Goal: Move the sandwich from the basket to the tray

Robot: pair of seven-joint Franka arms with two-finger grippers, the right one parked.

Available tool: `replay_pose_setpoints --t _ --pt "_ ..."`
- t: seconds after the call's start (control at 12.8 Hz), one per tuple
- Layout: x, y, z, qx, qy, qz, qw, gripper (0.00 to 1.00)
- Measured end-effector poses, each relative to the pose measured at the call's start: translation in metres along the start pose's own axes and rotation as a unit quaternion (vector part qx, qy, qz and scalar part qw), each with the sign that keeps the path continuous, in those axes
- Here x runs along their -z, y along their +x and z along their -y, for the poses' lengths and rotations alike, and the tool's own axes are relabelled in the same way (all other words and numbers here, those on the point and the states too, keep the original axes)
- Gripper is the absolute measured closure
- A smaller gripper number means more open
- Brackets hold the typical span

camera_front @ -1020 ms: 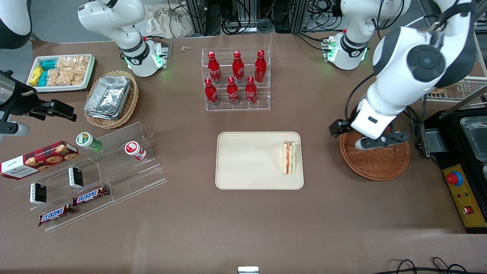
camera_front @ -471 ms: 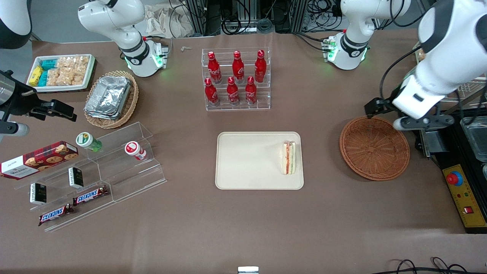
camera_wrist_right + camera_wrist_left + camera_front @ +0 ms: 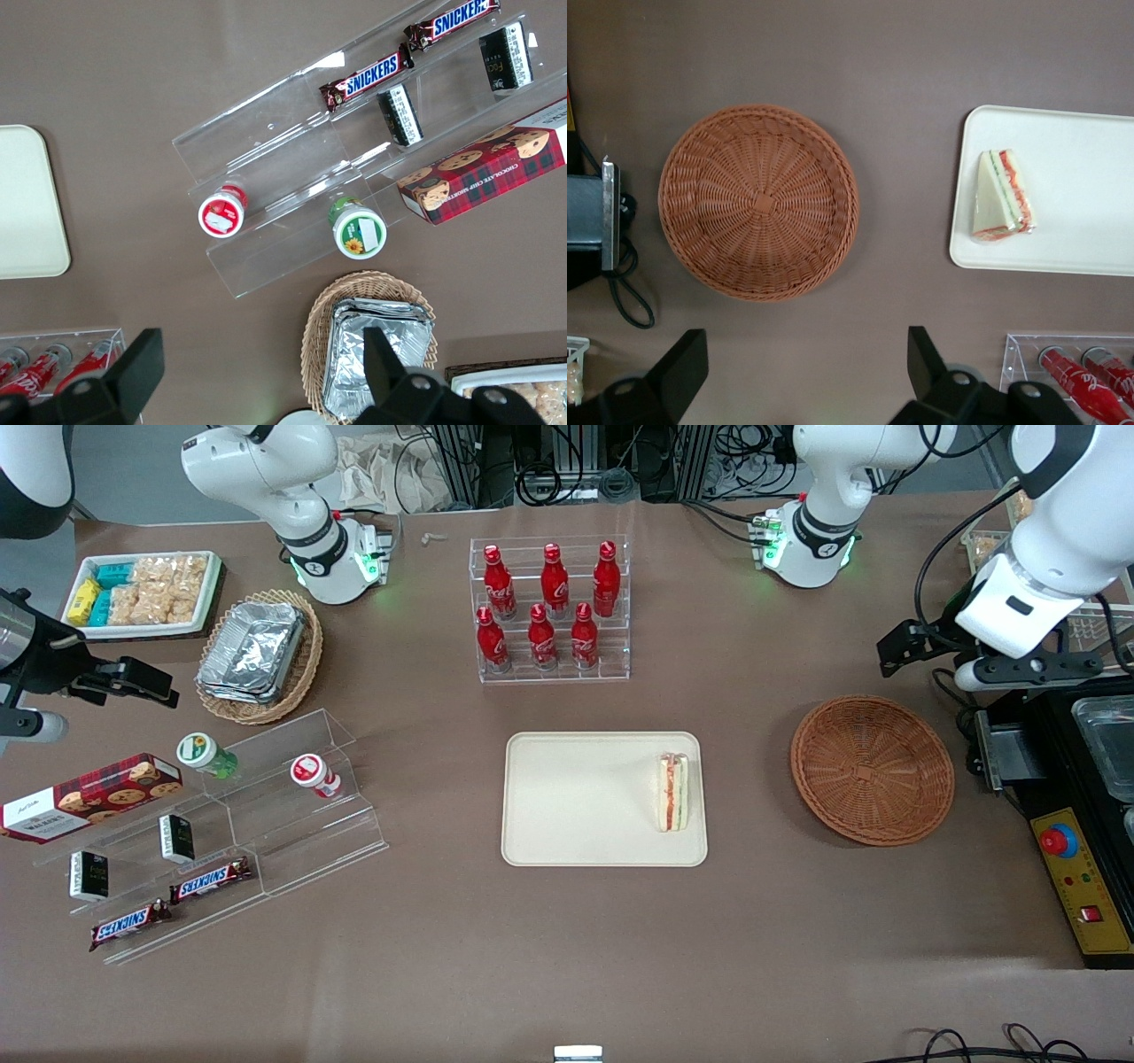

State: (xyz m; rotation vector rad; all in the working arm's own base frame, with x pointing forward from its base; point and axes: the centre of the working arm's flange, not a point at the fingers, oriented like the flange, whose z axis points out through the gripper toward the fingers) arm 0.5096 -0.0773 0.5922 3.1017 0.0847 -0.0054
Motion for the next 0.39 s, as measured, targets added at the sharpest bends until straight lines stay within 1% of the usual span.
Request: replay_pose_setpoints --t 0.24,0.39 --pt "0.025 0.011 -0.003 -0.001 -0.005 -0.026 0.9996 0.0" --pt "0.033 0.022 -0.006 -0.002 -0.006 -0.036 0.9993 0.0"
